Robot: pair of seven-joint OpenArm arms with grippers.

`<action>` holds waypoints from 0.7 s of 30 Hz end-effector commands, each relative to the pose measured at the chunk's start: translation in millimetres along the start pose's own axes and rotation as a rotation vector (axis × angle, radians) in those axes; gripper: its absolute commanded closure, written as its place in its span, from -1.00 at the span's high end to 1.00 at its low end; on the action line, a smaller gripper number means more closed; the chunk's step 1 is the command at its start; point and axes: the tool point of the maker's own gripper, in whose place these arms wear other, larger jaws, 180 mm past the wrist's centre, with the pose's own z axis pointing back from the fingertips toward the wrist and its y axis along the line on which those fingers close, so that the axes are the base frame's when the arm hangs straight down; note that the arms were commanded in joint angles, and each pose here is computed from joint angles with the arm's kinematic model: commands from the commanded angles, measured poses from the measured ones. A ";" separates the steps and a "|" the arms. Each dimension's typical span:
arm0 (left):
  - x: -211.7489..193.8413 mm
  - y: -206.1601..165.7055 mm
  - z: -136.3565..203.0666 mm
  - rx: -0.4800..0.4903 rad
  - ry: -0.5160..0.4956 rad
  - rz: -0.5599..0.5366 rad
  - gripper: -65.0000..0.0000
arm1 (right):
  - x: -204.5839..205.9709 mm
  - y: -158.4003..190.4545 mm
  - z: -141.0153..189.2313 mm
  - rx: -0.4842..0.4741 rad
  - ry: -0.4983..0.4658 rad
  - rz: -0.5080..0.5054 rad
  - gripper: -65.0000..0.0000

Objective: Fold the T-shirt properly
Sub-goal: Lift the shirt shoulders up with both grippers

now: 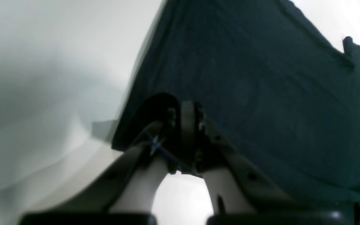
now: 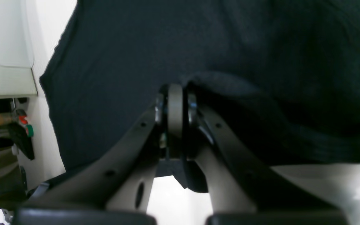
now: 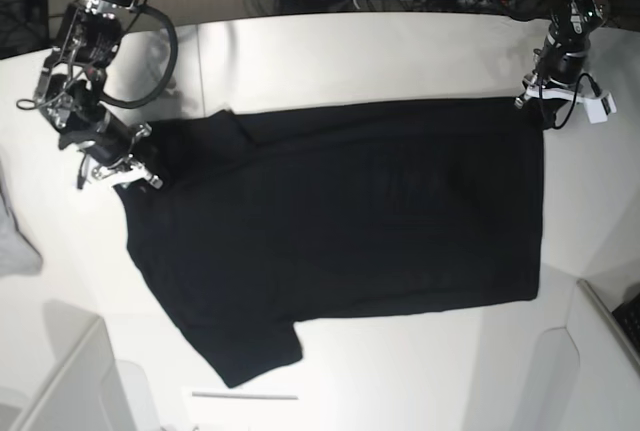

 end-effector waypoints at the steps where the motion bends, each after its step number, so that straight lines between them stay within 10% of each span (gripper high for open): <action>1: 15.5 -4.6 0.8 -0.015 -0.047 -0.012 -1.00 | 20.3 8.5 2.8 0.008 -0.052 0.036 -1.00; 21: 35.1 -8.3 -17.4 0.002 -0.048 0.028 -1.00 | 24.7 25.8 -25.7 -0.028 -0.009 0.136 -1.00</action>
